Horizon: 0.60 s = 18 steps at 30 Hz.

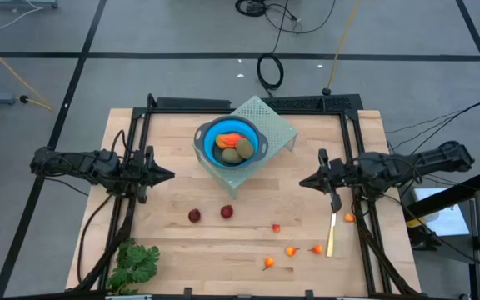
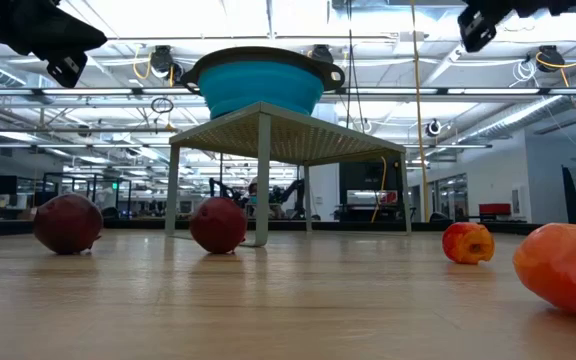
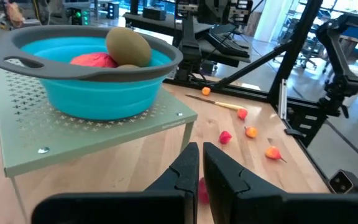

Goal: Pick & Place Fruit
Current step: Put the pomegranate into the collapsible colander on the shelf

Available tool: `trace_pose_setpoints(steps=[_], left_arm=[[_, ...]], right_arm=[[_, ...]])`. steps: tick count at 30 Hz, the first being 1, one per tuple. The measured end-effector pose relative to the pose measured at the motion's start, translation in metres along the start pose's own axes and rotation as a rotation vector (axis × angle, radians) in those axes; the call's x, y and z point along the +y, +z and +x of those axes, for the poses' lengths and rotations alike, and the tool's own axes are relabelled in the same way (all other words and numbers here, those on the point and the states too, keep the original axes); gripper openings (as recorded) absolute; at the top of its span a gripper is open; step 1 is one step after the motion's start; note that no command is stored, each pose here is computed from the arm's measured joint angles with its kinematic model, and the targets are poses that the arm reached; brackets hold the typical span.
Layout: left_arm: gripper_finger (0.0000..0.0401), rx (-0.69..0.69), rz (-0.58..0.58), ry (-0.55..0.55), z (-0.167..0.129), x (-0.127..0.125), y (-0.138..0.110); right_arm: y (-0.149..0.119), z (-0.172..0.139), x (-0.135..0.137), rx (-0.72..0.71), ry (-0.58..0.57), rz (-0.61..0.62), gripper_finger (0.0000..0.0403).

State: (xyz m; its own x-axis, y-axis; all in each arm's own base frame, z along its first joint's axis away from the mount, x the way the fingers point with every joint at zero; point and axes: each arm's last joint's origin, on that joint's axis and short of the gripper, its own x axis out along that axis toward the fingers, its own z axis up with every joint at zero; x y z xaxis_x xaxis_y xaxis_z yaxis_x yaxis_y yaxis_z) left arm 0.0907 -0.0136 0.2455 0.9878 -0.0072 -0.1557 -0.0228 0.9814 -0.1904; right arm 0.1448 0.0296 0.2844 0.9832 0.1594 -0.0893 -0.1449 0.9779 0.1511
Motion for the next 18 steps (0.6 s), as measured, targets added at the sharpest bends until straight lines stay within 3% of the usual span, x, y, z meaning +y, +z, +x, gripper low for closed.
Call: trace_pose_setpoints(steps=[18], left_arm=[[0.0021, 0.000, -0.023, 0.001, 0.000, 0.000, 0.000]], right_arm=[[-0.037, -0.025, -0.007, -0.052, 0.013, 0.052, 0.0000]])
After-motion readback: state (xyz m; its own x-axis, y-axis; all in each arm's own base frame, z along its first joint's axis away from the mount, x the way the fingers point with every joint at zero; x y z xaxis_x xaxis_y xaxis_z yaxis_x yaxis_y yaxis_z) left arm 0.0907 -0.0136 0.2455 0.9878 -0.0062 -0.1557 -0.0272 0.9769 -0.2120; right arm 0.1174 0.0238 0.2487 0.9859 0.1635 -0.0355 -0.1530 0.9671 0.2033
